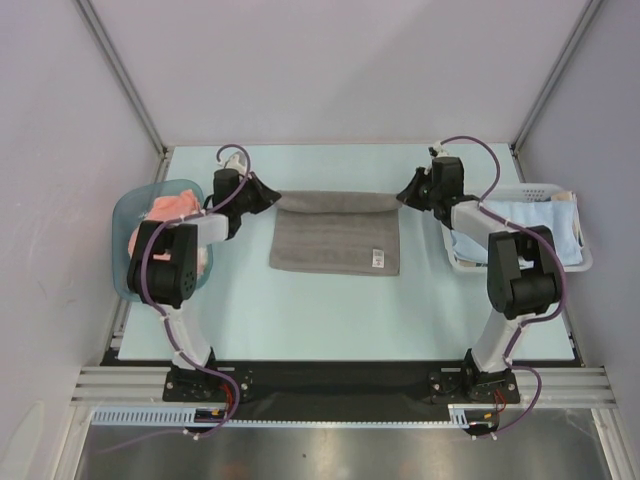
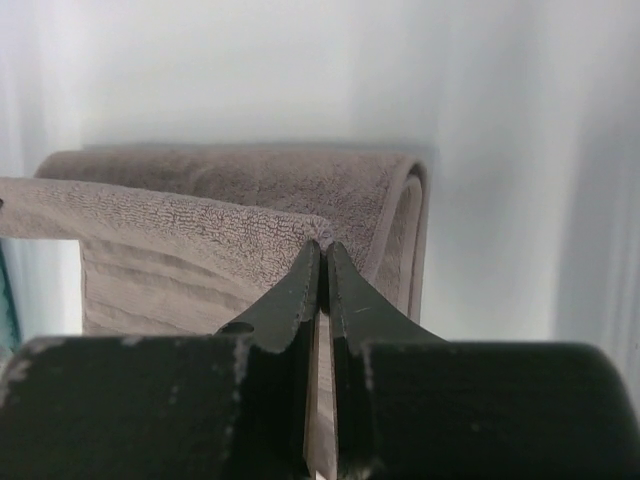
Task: Fold and stack the towels
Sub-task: Fold the towel
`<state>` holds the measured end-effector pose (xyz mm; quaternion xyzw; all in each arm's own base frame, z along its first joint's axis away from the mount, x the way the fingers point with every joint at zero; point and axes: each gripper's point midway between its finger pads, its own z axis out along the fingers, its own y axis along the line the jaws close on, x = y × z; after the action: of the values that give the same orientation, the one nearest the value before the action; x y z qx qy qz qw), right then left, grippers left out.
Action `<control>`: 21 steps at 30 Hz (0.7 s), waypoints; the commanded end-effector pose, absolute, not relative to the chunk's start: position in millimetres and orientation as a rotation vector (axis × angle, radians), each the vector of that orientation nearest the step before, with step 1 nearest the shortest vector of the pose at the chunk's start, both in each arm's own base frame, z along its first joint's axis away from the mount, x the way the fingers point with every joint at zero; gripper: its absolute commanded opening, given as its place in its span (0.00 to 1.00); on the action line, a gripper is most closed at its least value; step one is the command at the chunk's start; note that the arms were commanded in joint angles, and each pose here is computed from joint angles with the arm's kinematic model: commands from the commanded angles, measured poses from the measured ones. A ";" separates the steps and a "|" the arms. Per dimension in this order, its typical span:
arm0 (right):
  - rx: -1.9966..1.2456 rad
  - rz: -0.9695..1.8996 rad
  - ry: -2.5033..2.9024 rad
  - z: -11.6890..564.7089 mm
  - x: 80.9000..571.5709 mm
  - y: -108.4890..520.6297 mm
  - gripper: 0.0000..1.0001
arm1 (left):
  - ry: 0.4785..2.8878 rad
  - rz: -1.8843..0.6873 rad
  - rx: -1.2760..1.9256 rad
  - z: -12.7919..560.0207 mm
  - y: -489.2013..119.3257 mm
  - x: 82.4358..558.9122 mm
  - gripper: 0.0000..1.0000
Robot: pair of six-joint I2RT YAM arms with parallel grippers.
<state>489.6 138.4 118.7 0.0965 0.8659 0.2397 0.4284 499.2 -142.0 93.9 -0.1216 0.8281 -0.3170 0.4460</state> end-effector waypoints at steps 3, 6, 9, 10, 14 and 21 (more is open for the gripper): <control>0.246 0.598 2.158 130.2 463.3 136.0 0.00 | 1.995 -0.781 -0.303 124.4 -135.1 488.6 0.00; 0.246 0.576 2.173 128.4 451.3 134.1 0.00 | 2.015 -0.780 -0.303 125.1 -135.6 479.1 0.00; 0.245 0.578 2.190 124.8 440.2 134.0 0.00 | 2.061 -0.759 -0.316 119.7 -134.1 466.6 0.00; 0.244 0.577 2.193 123.6 437.7 134.0 0.00 | 2.075 -0.752 -0.325 116.1 -132.9 463.0 0.00; 0.243 0.568 2.206 119.6 426.3 133.6 0.00 | 2.110 -0.750 -0.335 108.6 -133.4 449.8 0.00; 0.243 0.565 2.220 113.8 409.6 133.8 0.00 | 2.119 -0.754 -0.329 101.3 -134.5 432.4 0.00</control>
<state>411.6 138.8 98.1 0.0927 0.8885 0.2325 0.3846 432.8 -139.6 81.7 -0.1341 0.8577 -0.3064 0.3905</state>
